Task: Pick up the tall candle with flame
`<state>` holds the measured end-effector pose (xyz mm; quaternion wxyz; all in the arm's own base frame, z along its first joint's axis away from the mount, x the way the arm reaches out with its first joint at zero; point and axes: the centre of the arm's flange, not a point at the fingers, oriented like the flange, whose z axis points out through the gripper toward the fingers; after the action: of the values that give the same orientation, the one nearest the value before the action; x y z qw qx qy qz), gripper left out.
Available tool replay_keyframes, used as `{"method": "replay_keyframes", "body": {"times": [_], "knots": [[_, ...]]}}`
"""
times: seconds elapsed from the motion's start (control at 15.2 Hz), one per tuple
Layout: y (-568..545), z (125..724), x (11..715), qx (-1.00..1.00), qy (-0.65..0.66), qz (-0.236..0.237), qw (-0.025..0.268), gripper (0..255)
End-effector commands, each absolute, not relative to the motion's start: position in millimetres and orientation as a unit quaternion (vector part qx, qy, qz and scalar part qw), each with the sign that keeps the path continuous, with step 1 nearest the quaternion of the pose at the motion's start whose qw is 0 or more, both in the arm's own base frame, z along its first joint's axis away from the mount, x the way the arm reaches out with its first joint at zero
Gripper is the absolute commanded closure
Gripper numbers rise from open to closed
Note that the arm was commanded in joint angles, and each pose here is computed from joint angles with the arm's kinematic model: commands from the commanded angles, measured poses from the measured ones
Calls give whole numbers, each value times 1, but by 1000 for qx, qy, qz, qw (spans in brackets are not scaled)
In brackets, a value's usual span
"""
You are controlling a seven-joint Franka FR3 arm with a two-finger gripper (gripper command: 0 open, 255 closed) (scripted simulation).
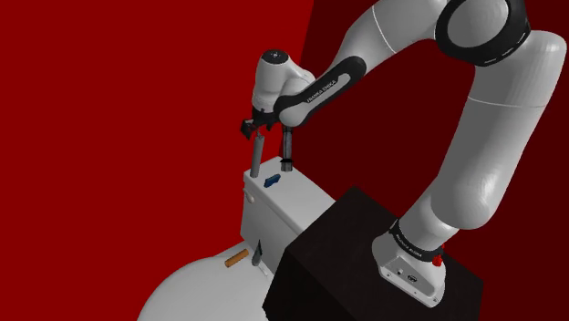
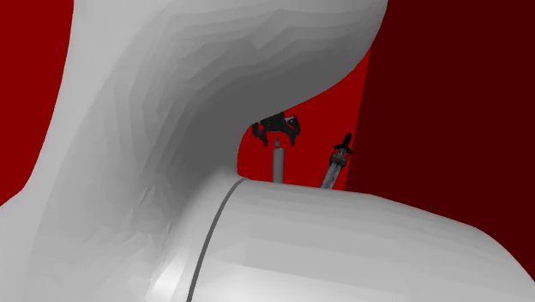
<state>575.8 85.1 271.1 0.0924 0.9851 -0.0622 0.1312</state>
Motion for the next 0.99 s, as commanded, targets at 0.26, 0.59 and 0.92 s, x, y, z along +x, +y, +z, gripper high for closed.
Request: {"method": "replay_keyframes", "body": {"times": [0.26, 0.59, 0.92], "knots": [[85, 258, 576, 985, -62, 131, 92, 255], [85, 258, 576, 985, -62, 131, 92, 255], [85, 269, 576, 985, -62, 131, 92, 255]]}}
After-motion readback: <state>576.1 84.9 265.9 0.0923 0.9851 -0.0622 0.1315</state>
